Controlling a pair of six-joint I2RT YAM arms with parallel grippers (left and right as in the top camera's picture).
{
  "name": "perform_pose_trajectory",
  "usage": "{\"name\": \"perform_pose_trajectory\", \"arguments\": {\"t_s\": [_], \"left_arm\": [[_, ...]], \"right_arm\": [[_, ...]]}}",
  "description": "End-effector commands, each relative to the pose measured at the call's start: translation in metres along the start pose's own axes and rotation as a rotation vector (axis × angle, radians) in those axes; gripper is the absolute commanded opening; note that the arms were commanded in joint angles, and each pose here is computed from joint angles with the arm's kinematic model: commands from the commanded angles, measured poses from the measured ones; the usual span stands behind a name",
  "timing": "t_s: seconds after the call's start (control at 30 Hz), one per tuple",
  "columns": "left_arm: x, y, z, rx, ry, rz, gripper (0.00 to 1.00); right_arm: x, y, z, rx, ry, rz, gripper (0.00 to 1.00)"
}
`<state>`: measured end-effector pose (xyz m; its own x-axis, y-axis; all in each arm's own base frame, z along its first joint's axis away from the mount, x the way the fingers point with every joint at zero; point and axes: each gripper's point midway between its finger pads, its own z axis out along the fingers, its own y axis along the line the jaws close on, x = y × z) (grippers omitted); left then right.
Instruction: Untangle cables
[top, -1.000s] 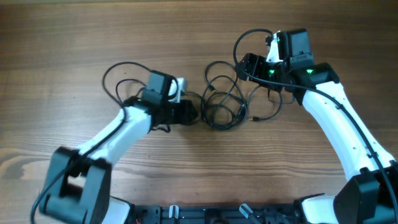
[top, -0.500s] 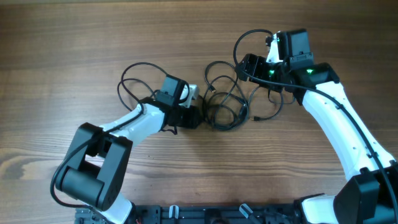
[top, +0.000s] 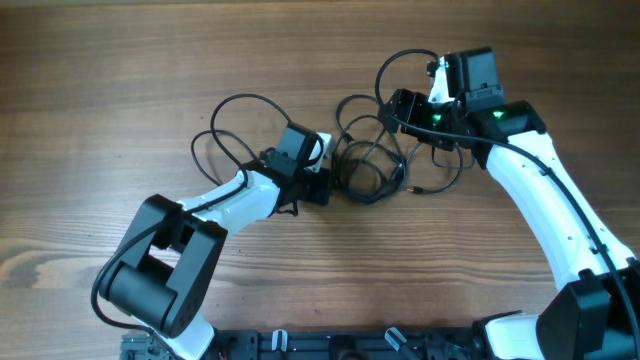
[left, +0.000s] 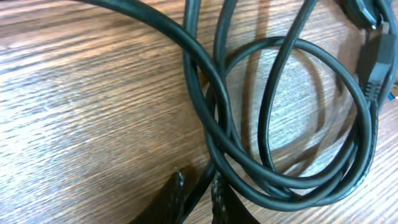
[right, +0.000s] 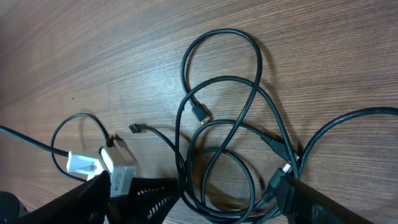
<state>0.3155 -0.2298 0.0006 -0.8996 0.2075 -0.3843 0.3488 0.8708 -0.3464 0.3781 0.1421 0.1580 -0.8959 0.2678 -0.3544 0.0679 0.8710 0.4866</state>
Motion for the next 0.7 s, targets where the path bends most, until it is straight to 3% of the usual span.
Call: {"name": "perform_pose_trajectory", "arguments": {"t_s": [0.0,0.17,0.67], "left_arm": [[0.010,0.010,0.010,-0.064,0.026,-0.031,0.18],[0.011,0.006,0.013,-0.087,0.022,-0.006,0.21],[0.012,0.006,0.013,-0.087,0.023,-0.034,0.05]], "right_arm": [[-0.002,-0.002,0.002,0.017,-0.003,-0.013,0.88],[0.002,-0.005,0.002,0.026,0.015,-0.007,0.88],[0.017,-0.013,0.001,0.059,0.076,-0.013,0.88]]}}
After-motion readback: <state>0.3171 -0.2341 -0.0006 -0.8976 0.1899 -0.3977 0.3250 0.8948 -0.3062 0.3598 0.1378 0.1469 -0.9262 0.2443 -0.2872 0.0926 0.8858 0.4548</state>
